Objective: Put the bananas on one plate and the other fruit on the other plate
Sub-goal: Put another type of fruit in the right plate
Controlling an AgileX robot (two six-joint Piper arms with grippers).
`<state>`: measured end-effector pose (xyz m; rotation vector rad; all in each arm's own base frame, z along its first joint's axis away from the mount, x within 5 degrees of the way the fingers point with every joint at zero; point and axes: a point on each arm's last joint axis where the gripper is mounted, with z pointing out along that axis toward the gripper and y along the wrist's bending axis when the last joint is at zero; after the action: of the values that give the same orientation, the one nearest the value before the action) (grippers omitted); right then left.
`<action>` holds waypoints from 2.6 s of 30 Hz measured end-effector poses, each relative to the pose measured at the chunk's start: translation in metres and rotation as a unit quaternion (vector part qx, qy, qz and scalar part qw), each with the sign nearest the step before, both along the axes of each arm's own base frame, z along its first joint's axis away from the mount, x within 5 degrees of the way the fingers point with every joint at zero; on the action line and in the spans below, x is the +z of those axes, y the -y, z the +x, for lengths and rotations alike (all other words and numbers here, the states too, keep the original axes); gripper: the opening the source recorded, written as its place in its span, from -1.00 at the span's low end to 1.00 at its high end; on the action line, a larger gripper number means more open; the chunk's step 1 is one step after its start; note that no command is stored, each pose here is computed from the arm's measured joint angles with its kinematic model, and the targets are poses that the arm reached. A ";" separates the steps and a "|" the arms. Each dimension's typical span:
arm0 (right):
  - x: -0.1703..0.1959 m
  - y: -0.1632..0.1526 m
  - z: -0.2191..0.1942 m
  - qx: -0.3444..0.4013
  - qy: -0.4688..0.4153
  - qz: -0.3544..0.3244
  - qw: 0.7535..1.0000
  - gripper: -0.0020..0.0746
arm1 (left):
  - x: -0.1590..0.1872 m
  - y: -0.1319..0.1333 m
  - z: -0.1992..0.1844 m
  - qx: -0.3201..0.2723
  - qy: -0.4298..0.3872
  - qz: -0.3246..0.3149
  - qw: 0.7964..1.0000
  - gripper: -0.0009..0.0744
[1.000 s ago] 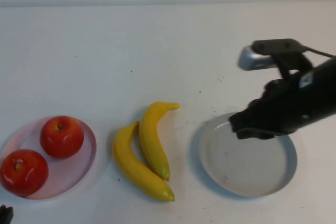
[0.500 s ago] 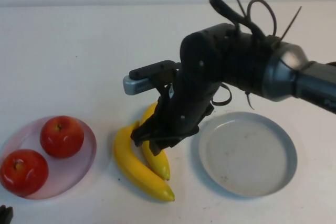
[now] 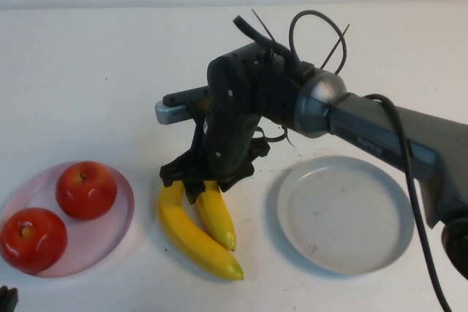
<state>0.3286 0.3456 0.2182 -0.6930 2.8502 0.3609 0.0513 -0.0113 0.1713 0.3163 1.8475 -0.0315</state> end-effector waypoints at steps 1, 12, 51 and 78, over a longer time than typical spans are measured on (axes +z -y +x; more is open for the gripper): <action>-0.004 -0.001 0.002 -0.001 -0.002 -0.003 1.000 0.10 | 0.000 0.000 0.000 0.000 0.000 0.000 1.000 -0.97; -0.030 -0.006 0.008 -0.003 -0.011 -0.024 1.000 -0.14 | 0.000 0.000 0.000 0.000 0.000 0.000 1.000 -0.97; -0.013 0.150 -0.033 -0.171 -0.047 -0.067 0.982 -0.14 | 0.000 0.000 0.000 0.000 0.000 0.000 1.000 -0.97; 0.036 0.048 -0.066 0.129 0.055 0.016 0.990 0.20 | 0.000 0.000 0.000 0.000 0.000 0.000 1.000 -0.97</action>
<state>0.2629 0.2977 0.2544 -1.0446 2.6498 0.3899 0.0513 -0.0113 0.1713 0.3163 1.8475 -0.0315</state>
